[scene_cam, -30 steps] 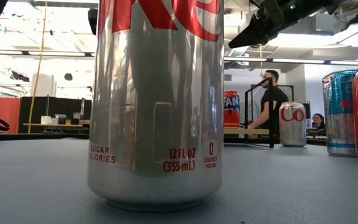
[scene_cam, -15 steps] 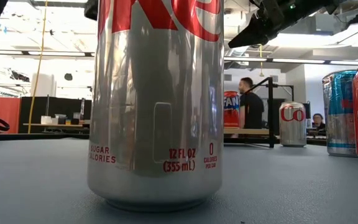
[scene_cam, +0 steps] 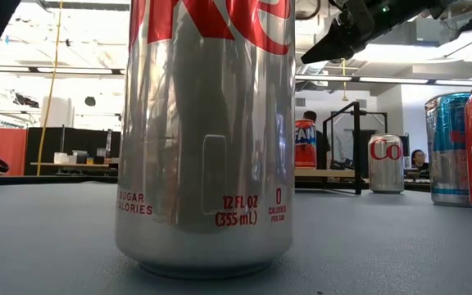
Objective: Place canned beverage on shelf
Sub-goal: Put the top pink and white soda can onto the shelf aligned with the other pink and white soda can
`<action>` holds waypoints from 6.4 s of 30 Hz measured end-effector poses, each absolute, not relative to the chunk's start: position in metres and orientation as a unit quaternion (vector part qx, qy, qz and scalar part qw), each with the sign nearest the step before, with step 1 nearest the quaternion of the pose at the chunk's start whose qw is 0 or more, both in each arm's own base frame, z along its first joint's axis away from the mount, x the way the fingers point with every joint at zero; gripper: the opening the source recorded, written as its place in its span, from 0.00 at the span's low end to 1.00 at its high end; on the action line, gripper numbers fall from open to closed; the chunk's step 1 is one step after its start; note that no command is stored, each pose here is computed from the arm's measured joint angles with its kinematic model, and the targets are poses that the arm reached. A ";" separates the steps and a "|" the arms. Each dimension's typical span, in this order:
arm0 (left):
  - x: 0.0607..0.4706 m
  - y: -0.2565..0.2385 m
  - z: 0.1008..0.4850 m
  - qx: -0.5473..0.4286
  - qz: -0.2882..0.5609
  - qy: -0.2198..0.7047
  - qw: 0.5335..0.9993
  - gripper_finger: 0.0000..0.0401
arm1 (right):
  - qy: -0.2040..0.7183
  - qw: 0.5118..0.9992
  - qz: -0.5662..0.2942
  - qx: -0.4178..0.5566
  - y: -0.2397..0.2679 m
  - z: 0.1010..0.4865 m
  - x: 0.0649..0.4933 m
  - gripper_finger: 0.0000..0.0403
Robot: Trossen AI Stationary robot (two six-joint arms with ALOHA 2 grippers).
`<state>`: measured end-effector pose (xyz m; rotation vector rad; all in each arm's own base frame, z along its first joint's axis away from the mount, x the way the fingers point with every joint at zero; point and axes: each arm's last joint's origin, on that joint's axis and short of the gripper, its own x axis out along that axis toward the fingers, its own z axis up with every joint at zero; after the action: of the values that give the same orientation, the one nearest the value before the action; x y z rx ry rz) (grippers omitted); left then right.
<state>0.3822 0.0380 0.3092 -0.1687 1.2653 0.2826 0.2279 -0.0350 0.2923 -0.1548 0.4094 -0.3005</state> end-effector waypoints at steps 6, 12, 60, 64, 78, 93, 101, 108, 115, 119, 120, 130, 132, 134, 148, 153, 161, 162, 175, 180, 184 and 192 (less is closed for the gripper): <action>0.379 0.053 0.309 -0.142 0.183 0.583 0.779 0.63 | 0.202 0.965 -0.148 -0.075 -0.035 0.292 0.228 0.00; 0.377 0.058 0.305 -0.137 0.175 0.592 0.775 0.65 | 0.202 0.965 -0.148 -0.075 -0.035 0.292 0.228 0.00; 0.378 0.052 0.321 0.258 -0.152 0.581 0.757 0.74 | 0.219 0.962 -0.146 -0.076 -0.034 0.289 0.227 0.00; 0.379 0.052 0.322 0.254 -0.165 0.572 0.762 0.74 | 0.229 0.960 -0.145 -0.076 -0.034 0.287 0.226 0.00; 0.388 0.050 0.307 0.212 -0.181 0.576 0.769 0.74 | 0.229 0.960 -0.144 -0.076 -0.034 0.287 0.226 0.00; 0.400 0.054 0.268 0.203 -0.180 0.645 0.715 0.74 | 0.232 0.960 -0.138 -0.074 -0.031 0.287 0.226 0.00; 0.402 0.053 0.269 0.193 -0.187 0.635 0.724 0.74 | 0.233 0.960 -0.138 -0.074 -0.031 0.286 0.226 0.00; 0.405 0.053 0.269 0.196 -0.184 0.623 0.734 0.72 | 0.233 0.960 -0.138 -0.074 -0.031 0.286 0.226 0.00; 0.403 0.053 0.270 0.196 -0.184 0.629 0.730 0.60 | 0.234 0.960 -0.138 -0.073 -0.031 0.286 0.226 0.00; 0.399 0.053 0.281 0.188 -0.186 0.637 0.724 0.60 | 0.234 0.959 -0.138 -0.073 -0.031 0.286 0.226 0.00; 0.397 0.053 0.288 0.187 -0.186 0.635 0.726 0.60 | 0.235 0.959 -0.138 -0.073 -0.031 0.286 0.226 0.00; 0.380 0.092 0.351 0.183 -0.044 0.600 0.778 0.60 | 0.236 0.959 -0.138 -0.073 -0.031 0.286 0.226 0.00; 0.376 0.106 0.354 0.172 -0.016 0.602 0.779 0.60 | 0.236 0.959 -0.138 -0.074 -0.031 0.286 0.226 0.00; 0.373 0.122 0.354 0.160 0.009 0.603 0.781 0.60 | 0.236 0.959 -0.138 -0.073 -0.032 0.286 0.226 0.00; 0.368 0.173 0.340 0.092 0.034 0.590 0.801 0.60 | 0.226 0.961 -0.140 -0.074 -0.032 0.288 0.226 0.00; 0.374 0.172 0.330 0.109 0.022 0.606 0.788 0.60 | 0.228 0.961 -0.140 -0.073 -0.032 0.287 0.226 0.00; 0.375 0.169 0.329 0.093 -0.005 0.600 0.795 0.71 | 0.228 0.961 -0.141 -0.073 -0.032 0.287 0.226 0.00; 0.375 0.169 0.330 0.091 -0.008 0.598 0.796 0.74 | 0.228 0.961 -0.141 -0.074 -0.032 0.287 0.226 0.00; 0.376 0.170 0.331 0.111 0.017 0.600 0.792 0.81 | 0.231 0.960 -0.141 -0.073 -0.032 0.287 0.226 0.00; 0.378 0.173 0.332 0.115 0.041 0.594 0.795 0.81 | 0.230 0.960 -0.141 -0.073 -0.032 0.287 0.226 0.00; 0.377 0.173 0.332 0.116 0.047 0.597 0.792 0.81 | 0.230 0.960 -0.141 -0.072 -0.032 0.287 0.226 0.00; 0.374 0.172 0.337 0.125 0.060 0.611 0.780 0.81 | 0.230 0.960 -0.142 -0.071 -0.032 0.287 0.226 0.00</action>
<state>0.3738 0.1716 0.3369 0.2694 1.3203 0.1292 0.2260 -0.0319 0.2868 -0.1447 0.4671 -0.2870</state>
